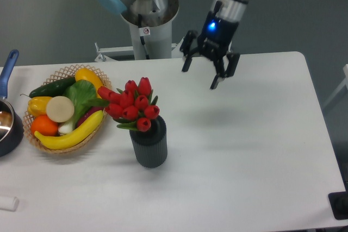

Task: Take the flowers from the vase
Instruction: 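Move the open gripper down toward the red tulips in the vase, then close the gripper around the tulip stems above the vase rim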

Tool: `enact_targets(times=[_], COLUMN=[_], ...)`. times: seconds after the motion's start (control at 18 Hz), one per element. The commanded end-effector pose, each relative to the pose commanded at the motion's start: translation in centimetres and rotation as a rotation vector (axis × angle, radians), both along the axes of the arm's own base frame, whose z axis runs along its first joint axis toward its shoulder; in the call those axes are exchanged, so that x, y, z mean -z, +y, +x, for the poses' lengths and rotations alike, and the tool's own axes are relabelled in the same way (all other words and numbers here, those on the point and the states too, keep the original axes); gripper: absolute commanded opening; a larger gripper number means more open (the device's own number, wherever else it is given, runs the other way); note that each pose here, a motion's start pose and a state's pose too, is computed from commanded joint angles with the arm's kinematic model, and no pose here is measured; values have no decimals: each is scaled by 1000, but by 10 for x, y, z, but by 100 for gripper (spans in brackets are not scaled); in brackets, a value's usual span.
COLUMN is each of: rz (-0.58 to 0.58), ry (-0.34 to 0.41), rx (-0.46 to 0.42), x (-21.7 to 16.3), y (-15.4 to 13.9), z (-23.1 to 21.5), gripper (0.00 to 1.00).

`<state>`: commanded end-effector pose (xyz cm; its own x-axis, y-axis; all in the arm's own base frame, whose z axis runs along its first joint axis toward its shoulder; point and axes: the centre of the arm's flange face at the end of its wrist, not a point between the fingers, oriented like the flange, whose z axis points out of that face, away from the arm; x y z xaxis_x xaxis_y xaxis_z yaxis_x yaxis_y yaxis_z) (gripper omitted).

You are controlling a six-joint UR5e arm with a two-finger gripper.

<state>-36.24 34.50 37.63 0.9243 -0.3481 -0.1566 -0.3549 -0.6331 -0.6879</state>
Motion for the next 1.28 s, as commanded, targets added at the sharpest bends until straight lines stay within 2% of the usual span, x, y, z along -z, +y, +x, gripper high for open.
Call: enact_targets(times=[0.5, 0.78, 1.28], rz=[83, 148, 125], ry=[0, -54, -94], rx=[129, 147, 145], x=[29, 27, 36], y=[60, 72, 81], z=[15, 25, 32], gripper=[100, 100, 100])
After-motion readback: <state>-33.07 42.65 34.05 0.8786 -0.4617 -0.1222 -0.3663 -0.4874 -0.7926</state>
